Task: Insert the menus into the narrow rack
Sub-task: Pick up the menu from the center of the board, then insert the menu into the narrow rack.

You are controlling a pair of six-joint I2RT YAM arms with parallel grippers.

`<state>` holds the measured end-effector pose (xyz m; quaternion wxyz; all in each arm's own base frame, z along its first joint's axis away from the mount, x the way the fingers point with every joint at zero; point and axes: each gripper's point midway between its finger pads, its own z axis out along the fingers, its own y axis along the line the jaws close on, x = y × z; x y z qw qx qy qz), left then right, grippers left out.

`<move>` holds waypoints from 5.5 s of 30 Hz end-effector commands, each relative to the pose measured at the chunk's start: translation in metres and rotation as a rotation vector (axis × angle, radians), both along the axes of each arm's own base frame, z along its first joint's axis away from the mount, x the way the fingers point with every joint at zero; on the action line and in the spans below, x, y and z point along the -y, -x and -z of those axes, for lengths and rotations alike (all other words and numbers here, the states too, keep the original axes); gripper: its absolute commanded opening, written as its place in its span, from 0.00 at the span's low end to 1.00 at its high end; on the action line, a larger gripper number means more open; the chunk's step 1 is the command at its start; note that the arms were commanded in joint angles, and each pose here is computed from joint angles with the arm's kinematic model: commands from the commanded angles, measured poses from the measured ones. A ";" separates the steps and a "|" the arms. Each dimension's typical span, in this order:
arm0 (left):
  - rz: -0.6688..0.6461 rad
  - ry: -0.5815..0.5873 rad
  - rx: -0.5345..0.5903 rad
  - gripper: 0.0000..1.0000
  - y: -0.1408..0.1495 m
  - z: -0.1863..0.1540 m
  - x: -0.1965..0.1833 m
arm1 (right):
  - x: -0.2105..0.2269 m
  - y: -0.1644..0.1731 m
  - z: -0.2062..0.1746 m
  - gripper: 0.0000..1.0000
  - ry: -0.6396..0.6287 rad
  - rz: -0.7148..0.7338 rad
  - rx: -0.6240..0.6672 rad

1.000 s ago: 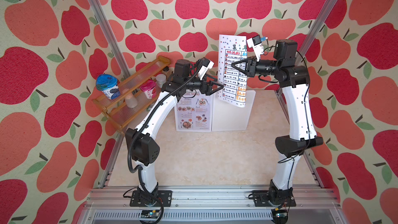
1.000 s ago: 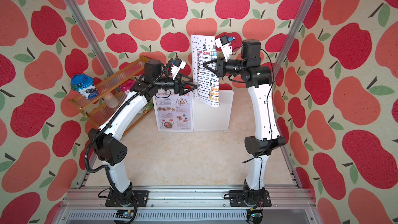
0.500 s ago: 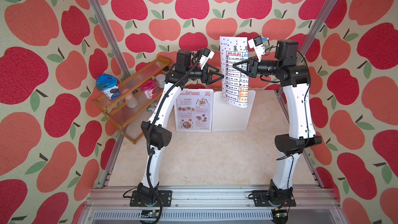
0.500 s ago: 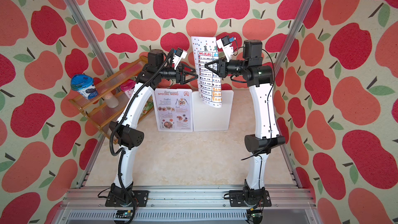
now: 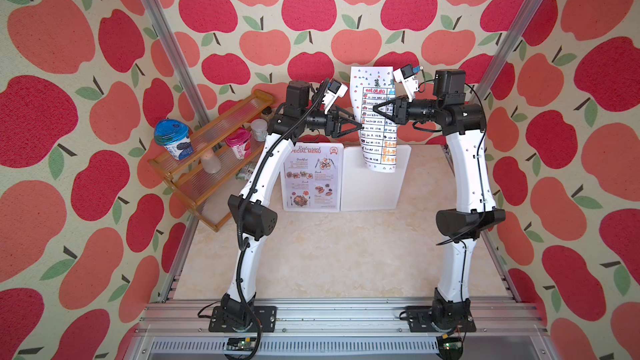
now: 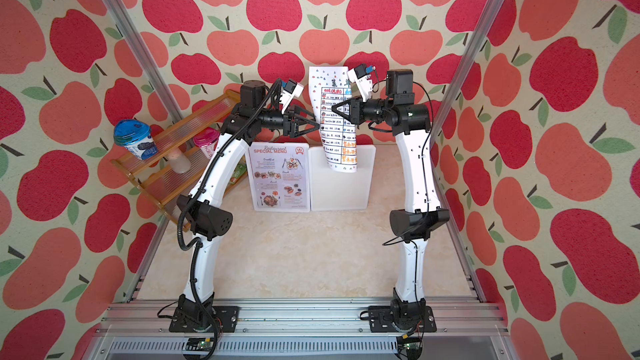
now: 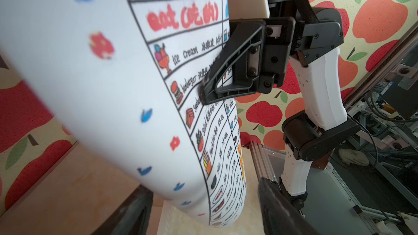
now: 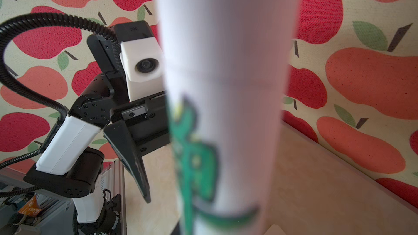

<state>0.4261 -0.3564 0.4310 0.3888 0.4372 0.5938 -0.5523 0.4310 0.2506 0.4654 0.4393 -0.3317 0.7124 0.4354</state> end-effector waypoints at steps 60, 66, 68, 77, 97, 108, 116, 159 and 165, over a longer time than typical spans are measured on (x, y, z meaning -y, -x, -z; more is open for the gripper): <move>-0.340 -0.084 0.439 0.00 -0.025 -0.015 0.054 | 0.028 0.004 -0.007 0.44 0.075 0.046 0.119; -0.370 -0.091 0.487 0.00 -0.027 -0.023 0.048 | 0.056 -0.002 0.009 0.47 0.104 0.087 0.075; -0.369 -0.092 0.496 0.00 -0.026 -0.023 0.048 | 0.061 -0.001 0.016 0.47 0.105 0.085 0.055; -0.386 -0.059 0.543 0.00 -0.028 -0.035 0.047 | 0.059 0.002 0.053 0.48 0.122 0.044 -0.024; -0.437 0.021 0.516 0.00 -0.035 -0.058 0.040 | 0.080 0.016 0.083 0.64 0.187 0.111 -0.049; -0.453 0.028 0.528 0.00 -0.032 -0.071 0.029 | 0.099 0.005 0.061 0.65 0.097 0.145 -0.010; -0.464 0.010 0.531 0.00 -0.031 -0.074 0.019 | 0.094 0.005 0.062 0.57 0.074 0.100 0.001; -0.451 -0.109 0.497 0.11 -0.018 -0.067 -0.017 | 0.073 0.024 0.041 0.08 -0.021 -0.015 0.090; -0.428 -0.116 0.468 0.40 -0.012 -0.065 -0.017 | 0.051 0.021 0.045 0.02 -0.042 -0.070 0.075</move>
